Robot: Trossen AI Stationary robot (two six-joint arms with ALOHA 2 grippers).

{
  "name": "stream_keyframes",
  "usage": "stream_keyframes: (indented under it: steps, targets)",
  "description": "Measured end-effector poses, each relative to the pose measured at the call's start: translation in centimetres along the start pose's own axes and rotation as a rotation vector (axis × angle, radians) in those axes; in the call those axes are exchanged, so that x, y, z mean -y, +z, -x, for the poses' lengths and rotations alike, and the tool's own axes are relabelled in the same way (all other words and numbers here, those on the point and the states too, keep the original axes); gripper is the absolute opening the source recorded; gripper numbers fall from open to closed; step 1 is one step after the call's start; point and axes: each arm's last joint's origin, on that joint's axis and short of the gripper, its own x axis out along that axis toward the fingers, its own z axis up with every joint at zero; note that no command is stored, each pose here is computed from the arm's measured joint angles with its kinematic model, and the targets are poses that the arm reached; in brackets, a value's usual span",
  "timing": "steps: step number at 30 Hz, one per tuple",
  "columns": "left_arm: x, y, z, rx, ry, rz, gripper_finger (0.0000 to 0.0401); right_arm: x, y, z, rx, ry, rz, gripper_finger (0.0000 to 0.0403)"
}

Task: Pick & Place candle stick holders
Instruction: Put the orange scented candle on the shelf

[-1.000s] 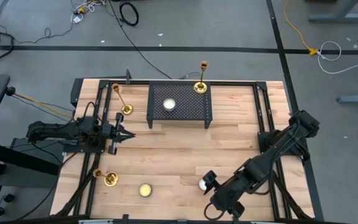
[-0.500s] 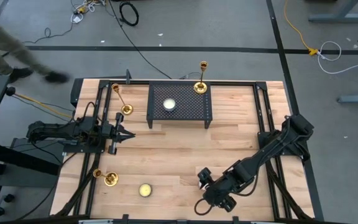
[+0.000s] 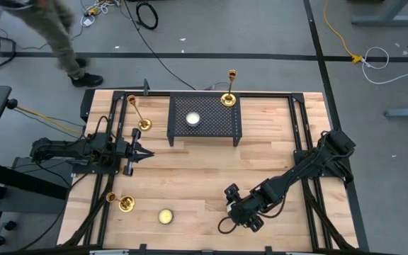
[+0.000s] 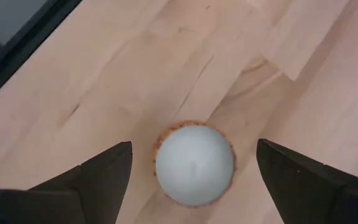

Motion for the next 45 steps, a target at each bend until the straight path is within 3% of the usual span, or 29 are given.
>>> stream_keyframes:
  steps: [14, 25, 32, 45]
  targets:
    - [0.0, 0.0, 0.0, 0.0, 0.0, 0.0, 0.0025, 0.5, -1.1, -1.2, 0.041, 0.03, -0.029, 0.0343]
    - [0.0, 0.0, 0.0, 0.0, 0.0, 0.0, 0.0025, 0.6, 1.0, 1.7, -0.058, 0.078, -0.067, 0.0343]
    - [0.0, 0.0, 0.0, 0.0, 0.0, 0.0, 0.0025, 0.6, 0.9, 2.0, -0.086, 0.078, -0.092, 0.0343]
    - [0.0, 0.0, 0.0, 0.0, 0.0, 0.0, 0.0025, 0.6, 0.9, 0.1, -0.099, 0.066, -0.061, 0.0343]
